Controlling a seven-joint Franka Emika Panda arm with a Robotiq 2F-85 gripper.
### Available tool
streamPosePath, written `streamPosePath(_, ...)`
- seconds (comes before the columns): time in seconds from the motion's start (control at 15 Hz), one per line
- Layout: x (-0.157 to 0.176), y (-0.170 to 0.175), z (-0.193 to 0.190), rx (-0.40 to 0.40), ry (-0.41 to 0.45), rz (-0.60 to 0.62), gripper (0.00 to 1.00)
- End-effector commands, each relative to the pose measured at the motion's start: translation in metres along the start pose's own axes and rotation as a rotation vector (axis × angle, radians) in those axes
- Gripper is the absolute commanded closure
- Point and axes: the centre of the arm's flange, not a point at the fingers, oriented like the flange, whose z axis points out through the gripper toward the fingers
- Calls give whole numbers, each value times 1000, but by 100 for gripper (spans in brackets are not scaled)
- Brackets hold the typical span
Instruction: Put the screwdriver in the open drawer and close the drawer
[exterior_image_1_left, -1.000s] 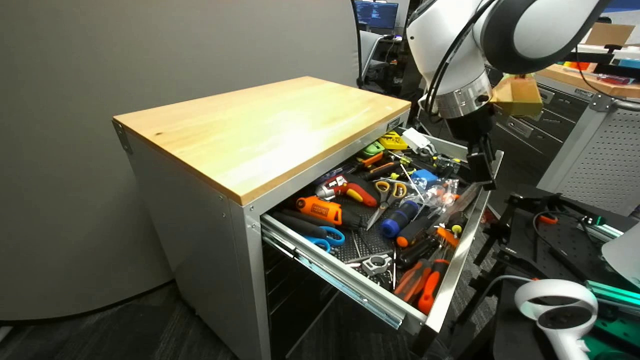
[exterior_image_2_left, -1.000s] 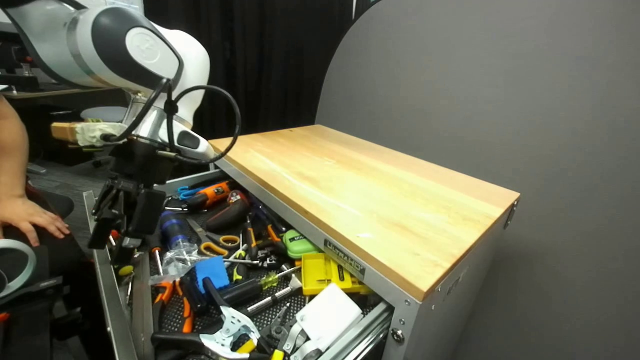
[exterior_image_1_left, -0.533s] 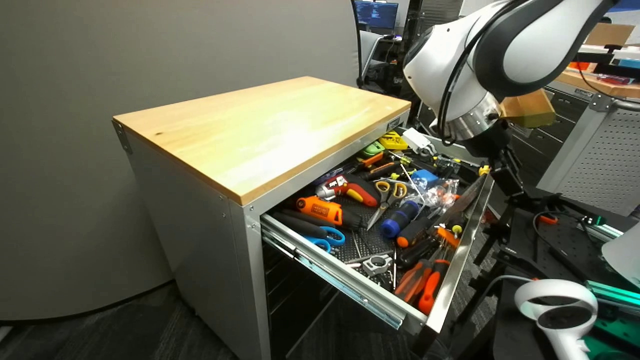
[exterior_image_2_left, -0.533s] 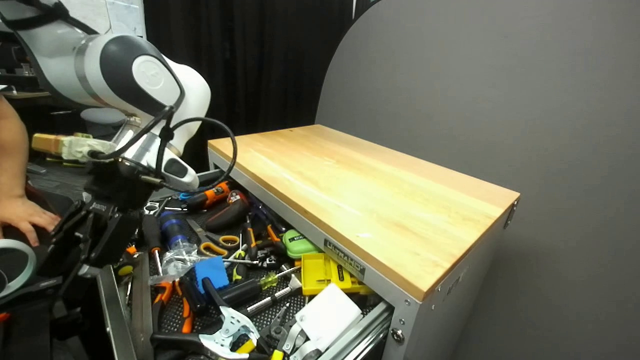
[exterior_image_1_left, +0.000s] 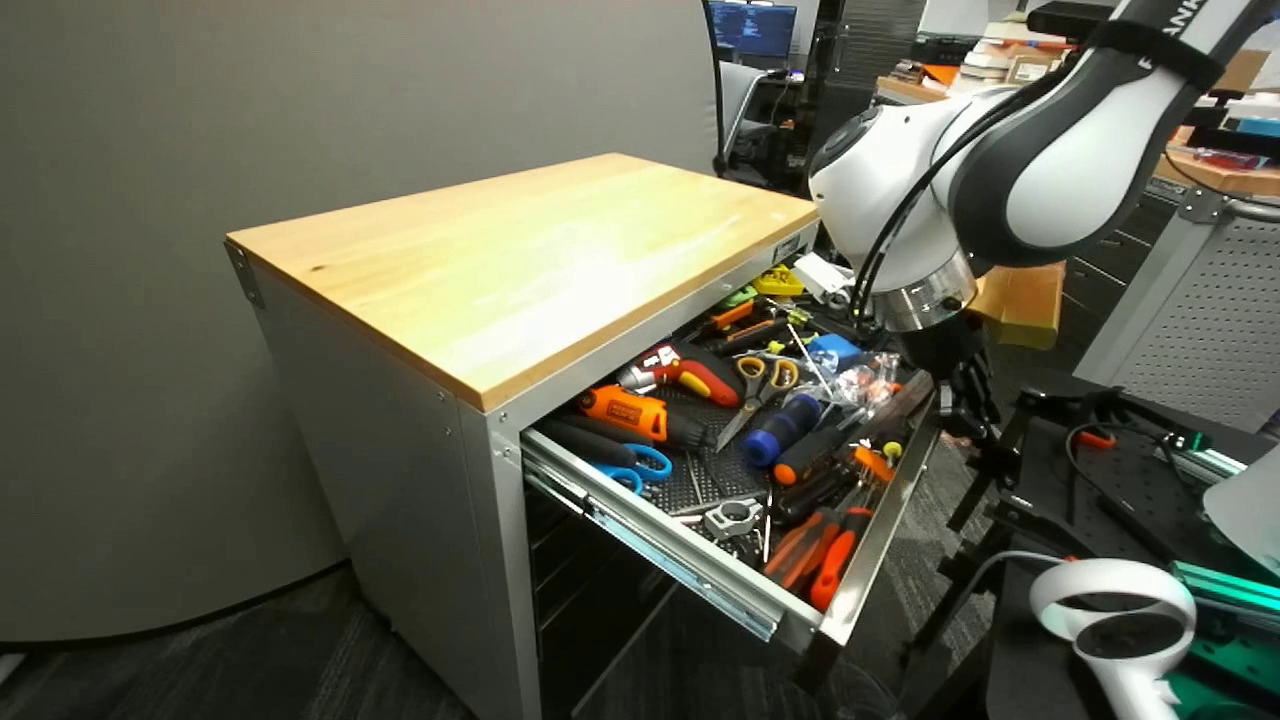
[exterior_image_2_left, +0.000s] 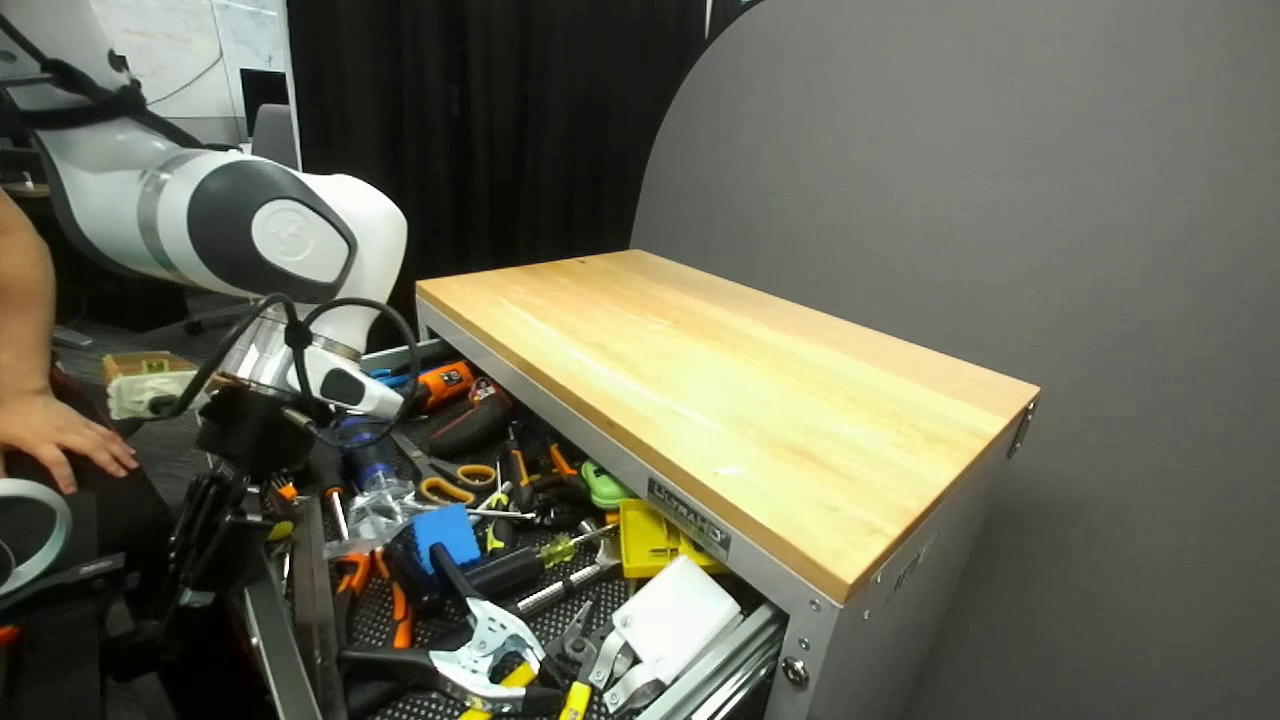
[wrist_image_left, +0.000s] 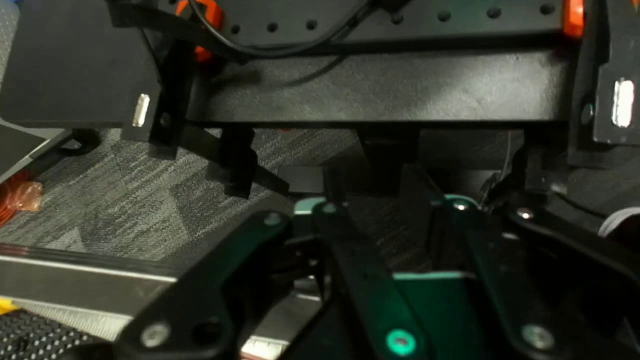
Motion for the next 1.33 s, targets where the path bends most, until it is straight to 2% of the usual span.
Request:
streamPosePath(0.0,16,-9,-16,40,125,137,95)
streamPosePath(0.07,18,-11,-22,50,154,165,100)
streamPosePath(0.47,37,-23,-61,147,333,345,100)
streamPosePath(0.73,48,-30,-74,204,453,465,100)
streamPosePath(1.27,70,-49,-97,254,761,657,100)
